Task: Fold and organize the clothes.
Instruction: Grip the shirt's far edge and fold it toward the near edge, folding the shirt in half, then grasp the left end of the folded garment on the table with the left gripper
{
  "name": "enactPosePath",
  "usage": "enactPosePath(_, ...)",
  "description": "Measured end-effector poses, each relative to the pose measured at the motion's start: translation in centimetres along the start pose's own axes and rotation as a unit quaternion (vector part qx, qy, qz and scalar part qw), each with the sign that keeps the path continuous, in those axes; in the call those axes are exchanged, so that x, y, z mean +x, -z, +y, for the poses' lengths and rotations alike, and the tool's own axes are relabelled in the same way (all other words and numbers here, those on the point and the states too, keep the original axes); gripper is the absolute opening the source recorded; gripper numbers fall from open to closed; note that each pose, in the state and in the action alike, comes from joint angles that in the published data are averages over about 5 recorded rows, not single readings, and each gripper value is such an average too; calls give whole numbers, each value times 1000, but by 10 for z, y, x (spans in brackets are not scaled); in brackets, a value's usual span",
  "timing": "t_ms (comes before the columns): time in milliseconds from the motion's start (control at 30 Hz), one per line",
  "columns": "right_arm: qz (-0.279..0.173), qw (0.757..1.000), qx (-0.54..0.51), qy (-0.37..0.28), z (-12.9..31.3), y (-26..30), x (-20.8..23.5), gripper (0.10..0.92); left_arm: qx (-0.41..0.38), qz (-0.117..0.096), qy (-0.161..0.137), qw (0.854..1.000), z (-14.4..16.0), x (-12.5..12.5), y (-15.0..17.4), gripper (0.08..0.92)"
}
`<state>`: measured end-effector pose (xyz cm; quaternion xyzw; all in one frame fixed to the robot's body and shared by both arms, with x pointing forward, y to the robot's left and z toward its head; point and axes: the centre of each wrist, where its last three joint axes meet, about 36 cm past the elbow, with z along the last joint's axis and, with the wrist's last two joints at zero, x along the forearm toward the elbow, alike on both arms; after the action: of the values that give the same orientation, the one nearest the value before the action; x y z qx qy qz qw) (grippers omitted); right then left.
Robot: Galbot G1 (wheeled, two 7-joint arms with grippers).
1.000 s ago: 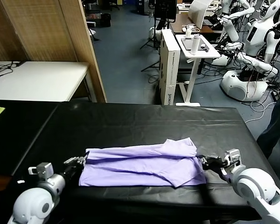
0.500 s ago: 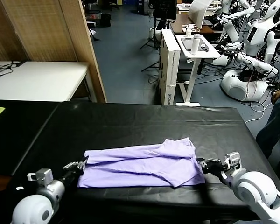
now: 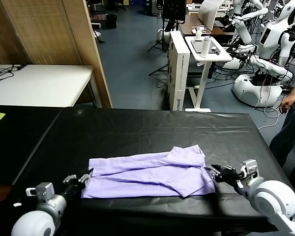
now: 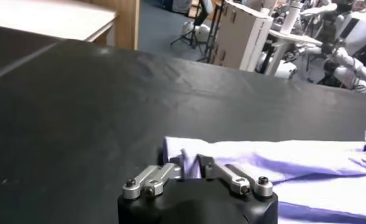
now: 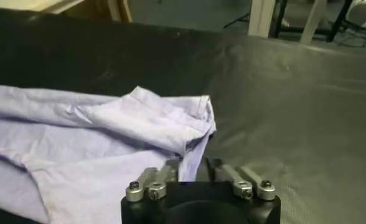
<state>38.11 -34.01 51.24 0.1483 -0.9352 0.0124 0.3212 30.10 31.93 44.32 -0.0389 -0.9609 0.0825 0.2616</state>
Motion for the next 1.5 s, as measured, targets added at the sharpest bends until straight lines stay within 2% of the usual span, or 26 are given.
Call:
enactPosePath(67, -8, 1000, -4, -4, -2, 3, -3, 903, 3, -5, 2, 1000, 1, 3, 2, 860)
enactPosePath(167, -22, 1000, -7, -11, -6, 9, -13, 906, 4, -13, 3, 1000, 2, 3, 8, 901)
enactPosePath(500, -53, 998, -21, -24, -9, 26, -74, 907, 4, -30, -3, 1000, 3, -33, 24, 907)
enactPosePath(800, -34, 998, -42, -19, -4, 23, -123, 883, 10, -20, 1, 1000, 12, -61, 22, 907)
enactPosePath(1100, -25, 998, -48, -14, 1, 19, -133, 794, 15, -7, 3, 1000, 17, -69, 14, 905)
enactPosePath(1200, -23, 999, -48, -13, 1, 17, -133, 770, 16, -3, 3, 1000, 17, -69, 11, 876)
enactPosePath(1367, -20, 999, -48, -11, 3, 14, -131, 746, 19, 1, 3, 1000, 16, -70, 8, 762)
enactPosePath(1400, -20, 999, -48, -10, 3, 13, -131, 729, 20, 1, 2, 1000, 16, -70, 7, 749)
enactPosePath(1500, -20, 999, -49, -10, 2, 12, -130, 607, 21, 2, -1, 1000, 14, -71, 6, 705)
